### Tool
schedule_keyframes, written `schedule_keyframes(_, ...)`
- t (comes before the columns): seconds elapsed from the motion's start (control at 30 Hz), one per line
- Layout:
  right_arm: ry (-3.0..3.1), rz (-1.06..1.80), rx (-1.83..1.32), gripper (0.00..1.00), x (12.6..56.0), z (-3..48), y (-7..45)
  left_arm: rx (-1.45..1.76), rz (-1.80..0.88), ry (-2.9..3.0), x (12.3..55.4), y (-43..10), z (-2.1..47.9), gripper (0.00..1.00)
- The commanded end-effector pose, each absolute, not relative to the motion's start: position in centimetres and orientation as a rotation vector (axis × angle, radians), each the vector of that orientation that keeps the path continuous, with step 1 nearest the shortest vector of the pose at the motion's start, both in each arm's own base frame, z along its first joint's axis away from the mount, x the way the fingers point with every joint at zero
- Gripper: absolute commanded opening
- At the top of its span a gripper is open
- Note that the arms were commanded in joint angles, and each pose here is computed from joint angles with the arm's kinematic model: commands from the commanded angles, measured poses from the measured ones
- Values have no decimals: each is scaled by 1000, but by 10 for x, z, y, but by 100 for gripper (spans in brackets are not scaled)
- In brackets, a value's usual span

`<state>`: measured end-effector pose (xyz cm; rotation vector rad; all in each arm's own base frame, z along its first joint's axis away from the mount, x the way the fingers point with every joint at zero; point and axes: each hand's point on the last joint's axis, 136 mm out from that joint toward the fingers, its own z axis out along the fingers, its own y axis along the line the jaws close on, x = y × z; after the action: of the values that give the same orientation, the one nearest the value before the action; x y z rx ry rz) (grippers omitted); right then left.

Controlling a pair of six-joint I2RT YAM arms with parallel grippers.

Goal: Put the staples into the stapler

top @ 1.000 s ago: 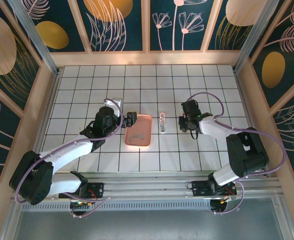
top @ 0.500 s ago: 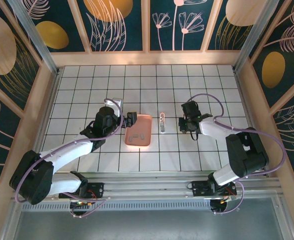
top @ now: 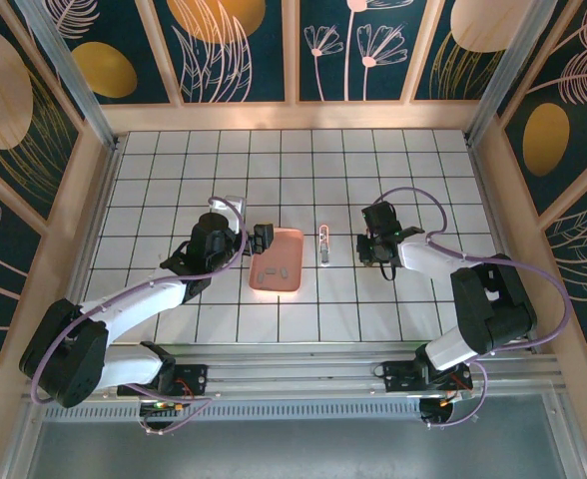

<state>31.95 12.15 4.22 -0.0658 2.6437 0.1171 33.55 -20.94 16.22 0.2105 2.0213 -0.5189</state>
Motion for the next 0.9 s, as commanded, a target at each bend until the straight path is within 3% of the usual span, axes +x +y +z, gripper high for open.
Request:
schedule_keyframes(0.0,2663,121,-54,22,314,43,121,199,-539,1986,340,-215,175,95)
schedule_keyframes(0.47,2620,219,26,29,317,73,123,215,-549,1978,341,-218,180,94)
schedule_keyframes(0.87,2702,406,215,31,311,52,109,227,-559,1985,345,-224,181,95)
